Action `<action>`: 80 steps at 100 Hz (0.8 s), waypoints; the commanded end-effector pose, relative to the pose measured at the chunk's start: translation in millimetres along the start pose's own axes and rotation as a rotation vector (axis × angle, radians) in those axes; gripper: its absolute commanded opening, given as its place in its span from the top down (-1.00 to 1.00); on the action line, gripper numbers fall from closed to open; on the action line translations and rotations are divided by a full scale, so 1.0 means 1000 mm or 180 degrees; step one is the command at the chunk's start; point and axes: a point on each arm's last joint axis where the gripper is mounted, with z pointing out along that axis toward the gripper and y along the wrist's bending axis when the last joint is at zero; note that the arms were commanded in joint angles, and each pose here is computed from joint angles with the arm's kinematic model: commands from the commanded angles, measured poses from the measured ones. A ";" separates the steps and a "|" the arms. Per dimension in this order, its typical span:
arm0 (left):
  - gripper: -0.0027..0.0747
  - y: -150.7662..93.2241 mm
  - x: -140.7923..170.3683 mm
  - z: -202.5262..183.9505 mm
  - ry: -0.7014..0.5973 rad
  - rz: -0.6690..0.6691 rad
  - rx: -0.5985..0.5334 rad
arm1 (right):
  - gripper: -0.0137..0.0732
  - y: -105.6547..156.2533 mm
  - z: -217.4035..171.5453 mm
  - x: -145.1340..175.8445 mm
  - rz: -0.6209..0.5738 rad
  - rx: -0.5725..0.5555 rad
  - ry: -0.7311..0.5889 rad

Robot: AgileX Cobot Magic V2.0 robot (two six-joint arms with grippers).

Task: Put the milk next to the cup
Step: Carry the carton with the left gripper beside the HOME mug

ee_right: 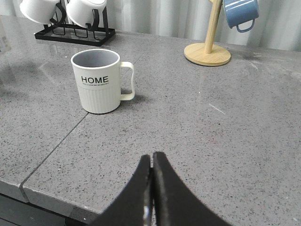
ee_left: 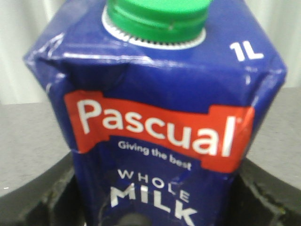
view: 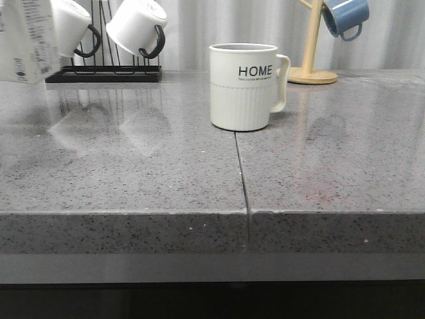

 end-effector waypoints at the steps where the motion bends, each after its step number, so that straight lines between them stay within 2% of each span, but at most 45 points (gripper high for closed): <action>1: 0.45 -0.012 -0.026 -0.011 -0.0464 -0.0021 -0.0079 | 0.84 0.001 -0.002 -0.014 -0.0023 -0.0016 -0.0281; 36: 0.45 -0.069 -0.006 -0.008 -0.0323 -0.0217 0.0224 | 0.84 0.001 -0.002 -0.014 -0.0023 -0.0016 -0.0281; 80: 0.45 -0.121 -0.015 0.023 -0.0389 -0.0291 0.0469 | 0.84 0.001 -0.002 -0.014 -0.0023 -0.0016 -0.0281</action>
